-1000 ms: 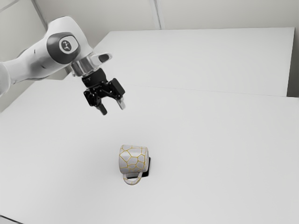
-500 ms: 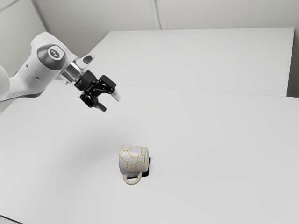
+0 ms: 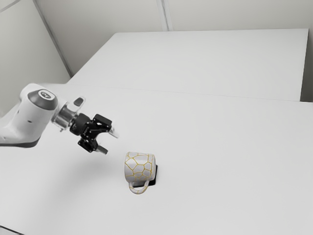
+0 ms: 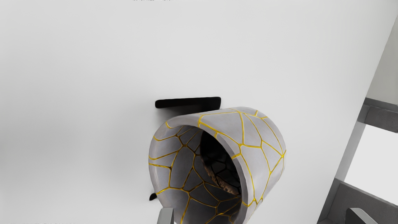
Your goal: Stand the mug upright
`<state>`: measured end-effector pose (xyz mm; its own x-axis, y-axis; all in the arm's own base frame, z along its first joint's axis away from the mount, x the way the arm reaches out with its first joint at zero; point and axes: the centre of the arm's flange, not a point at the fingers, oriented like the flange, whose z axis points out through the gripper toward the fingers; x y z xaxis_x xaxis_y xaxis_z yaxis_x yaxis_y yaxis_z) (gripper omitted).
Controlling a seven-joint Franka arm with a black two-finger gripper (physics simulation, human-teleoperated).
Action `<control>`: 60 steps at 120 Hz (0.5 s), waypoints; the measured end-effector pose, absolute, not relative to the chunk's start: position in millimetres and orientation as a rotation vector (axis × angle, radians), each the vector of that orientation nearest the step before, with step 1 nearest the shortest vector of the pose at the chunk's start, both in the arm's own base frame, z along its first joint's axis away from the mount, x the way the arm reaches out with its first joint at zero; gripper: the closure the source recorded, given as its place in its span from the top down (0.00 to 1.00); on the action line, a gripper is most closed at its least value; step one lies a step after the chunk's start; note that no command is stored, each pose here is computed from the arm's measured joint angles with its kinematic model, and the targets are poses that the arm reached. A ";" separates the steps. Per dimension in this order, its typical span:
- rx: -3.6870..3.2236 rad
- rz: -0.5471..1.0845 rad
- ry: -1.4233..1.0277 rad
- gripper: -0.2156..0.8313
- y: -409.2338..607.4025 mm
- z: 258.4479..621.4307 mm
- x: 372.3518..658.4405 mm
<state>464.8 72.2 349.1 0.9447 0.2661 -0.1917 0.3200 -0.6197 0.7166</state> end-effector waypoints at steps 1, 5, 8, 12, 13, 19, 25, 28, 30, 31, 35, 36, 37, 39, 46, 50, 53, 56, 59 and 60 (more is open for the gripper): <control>2.266 -0.082 0.417 0.79 73.2 347.3 464.0; 2.246 -0.077 0.436 0.79 75.7 340.3 461.0; 2.232 -0.075 0.446 0.79 76.1 335.5 458.3; 2.210 -0.070 0.456 0.79 74.3 330.3 454.3; 2.205 -0.069 0.458 0.79 73.4 329.0 453.3; 2.173 -0.062 0.459 0.79 65.4 323.2 449.2; 2.146 -0.055 0.447 0.79 54.9 320.5 445.5; 2.127 -0.051 0.446 0.79 49.9 317.6 442.6; 2.114 -0.047 0.445 0.79 47.0 316.3 440.9; 2.109 -0.045 0.444 0.79 45.7 315.9 440.1; 2.088 -0.035 0.440 0.79 41.5 314.4 437.9; 2.083 -0.033 0.439 0.79 40.7 314.1 437.5; 2.079 -0.030 0.439 0.79 40.0 313.8 437.1; 2.069 -0.025 0.439 0.79 38.9 312.8 436.1; 2.038 -0.008 0.438 0.79 35.7 309.9 432.4; 2.019 0.007 0.439 0.79 34.7 309.5 431.9; 2.005 0.019 0.440 0.79 34.0 309.5 432.1; 1.991 0.030 0.443 0.79 33.5 309.1 432.5; 1.977 0.040 0.446 0.79 33.2 308.1 433.0; 1.974 0.043 0.448 0.79 33.1 307.7 433.2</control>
